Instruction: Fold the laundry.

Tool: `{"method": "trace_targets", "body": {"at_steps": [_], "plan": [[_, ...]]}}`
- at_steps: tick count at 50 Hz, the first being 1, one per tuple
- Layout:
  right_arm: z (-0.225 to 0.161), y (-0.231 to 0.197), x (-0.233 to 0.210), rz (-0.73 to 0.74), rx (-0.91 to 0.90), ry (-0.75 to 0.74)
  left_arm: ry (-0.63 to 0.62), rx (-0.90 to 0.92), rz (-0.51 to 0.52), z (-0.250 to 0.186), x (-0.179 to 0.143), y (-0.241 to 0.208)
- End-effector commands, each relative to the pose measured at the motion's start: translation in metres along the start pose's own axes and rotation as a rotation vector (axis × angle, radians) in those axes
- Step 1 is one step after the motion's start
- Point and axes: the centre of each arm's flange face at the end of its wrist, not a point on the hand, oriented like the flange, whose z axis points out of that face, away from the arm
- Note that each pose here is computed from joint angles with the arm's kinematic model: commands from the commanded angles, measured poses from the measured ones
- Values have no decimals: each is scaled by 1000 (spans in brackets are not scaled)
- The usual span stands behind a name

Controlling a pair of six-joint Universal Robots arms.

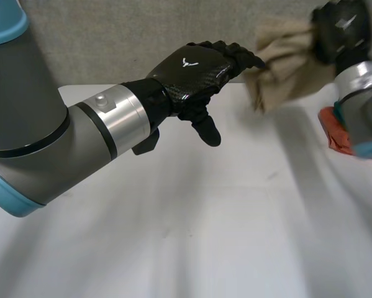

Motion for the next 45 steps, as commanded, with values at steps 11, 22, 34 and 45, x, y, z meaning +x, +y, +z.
{"method": "trace_targets", "body": {"at_steps": [11,22,34,45], "plan": [[29,104,192,178,138,75,45,13,-11,-5,12,-7],[-49,239,200,280,-109,-20,74,15,-11,-8,24,-8],[-67,236,204,184,-94,-73,84,3,-17,-11,30,-6],[-70,199,223,253,-197,63,84,2,-16,-11,30,-5]]}}
